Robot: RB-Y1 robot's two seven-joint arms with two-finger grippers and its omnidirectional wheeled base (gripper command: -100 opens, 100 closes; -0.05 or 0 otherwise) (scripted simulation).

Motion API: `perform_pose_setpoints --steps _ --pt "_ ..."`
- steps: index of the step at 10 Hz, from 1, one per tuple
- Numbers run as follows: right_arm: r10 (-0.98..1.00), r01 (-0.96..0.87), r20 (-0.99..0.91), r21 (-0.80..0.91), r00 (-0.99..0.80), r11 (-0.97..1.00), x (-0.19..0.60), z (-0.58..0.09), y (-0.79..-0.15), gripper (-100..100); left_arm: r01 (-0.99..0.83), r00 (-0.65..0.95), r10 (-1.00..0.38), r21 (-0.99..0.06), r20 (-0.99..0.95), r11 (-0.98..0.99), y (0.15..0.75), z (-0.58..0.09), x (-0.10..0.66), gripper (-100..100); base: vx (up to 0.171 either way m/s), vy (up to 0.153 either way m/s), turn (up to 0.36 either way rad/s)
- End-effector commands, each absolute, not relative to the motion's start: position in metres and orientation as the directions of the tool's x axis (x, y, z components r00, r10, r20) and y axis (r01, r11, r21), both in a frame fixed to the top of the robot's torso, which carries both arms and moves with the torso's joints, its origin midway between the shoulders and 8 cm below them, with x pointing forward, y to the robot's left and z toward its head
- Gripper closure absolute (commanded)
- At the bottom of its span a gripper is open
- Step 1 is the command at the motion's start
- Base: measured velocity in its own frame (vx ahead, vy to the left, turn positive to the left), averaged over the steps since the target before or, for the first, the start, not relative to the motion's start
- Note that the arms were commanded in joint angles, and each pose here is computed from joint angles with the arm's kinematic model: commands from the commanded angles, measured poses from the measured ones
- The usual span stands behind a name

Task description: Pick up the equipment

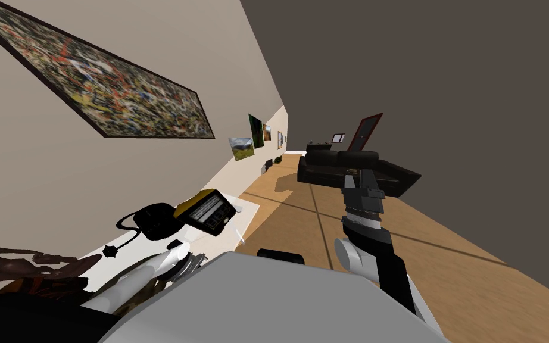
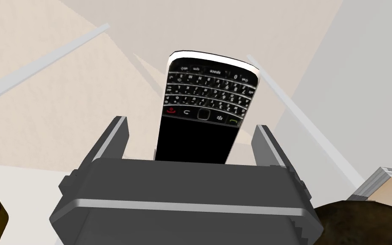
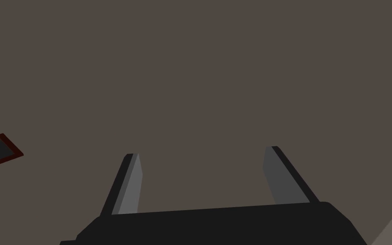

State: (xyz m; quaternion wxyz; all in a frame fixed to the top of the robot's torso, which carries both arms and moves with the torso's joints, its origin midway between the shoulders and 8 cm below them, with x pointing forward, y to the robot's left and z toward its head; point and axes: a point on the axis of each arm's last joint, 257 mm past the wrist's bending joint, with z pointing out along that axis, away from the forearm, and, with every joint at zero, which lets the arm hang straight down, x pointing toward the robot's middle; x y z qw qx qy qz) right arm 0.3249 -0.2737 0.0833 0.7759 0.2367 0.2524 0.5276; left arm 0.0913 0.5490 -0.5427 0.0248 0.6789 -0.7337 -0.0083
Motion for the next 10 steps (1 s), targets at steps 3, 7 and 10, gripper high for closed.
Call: perform_pose_setpoints --steps 3,7,10 --pt "0.938 -0.699 -0.142 0.634 0.316 0.331 0.325 0.083 -0.274 0 -0.996 -0.079 -0.997 0.049 0.025 0.081 0.549 -0.543 0.09 100 -0.001 0.002 0.002" --pt "0.938 -0.699 -0.142 0.634 0.316 0.331 0.325 0.083 -0.274 0 -0.996 -0.079 -0.997 0.048 0.025 0.08 0.557 -0.532 0.092 100 0.002 -0.009 0.008" --pt "0.938 -0.699 -0.142 0.634 0.316 0.331 0.325 0.083 -0.274 0 -0.995 -0.081 -0.996 0.049 0.025 0.082 0.558 -0.529 0.091 0 0.007 -0.024 0.016"
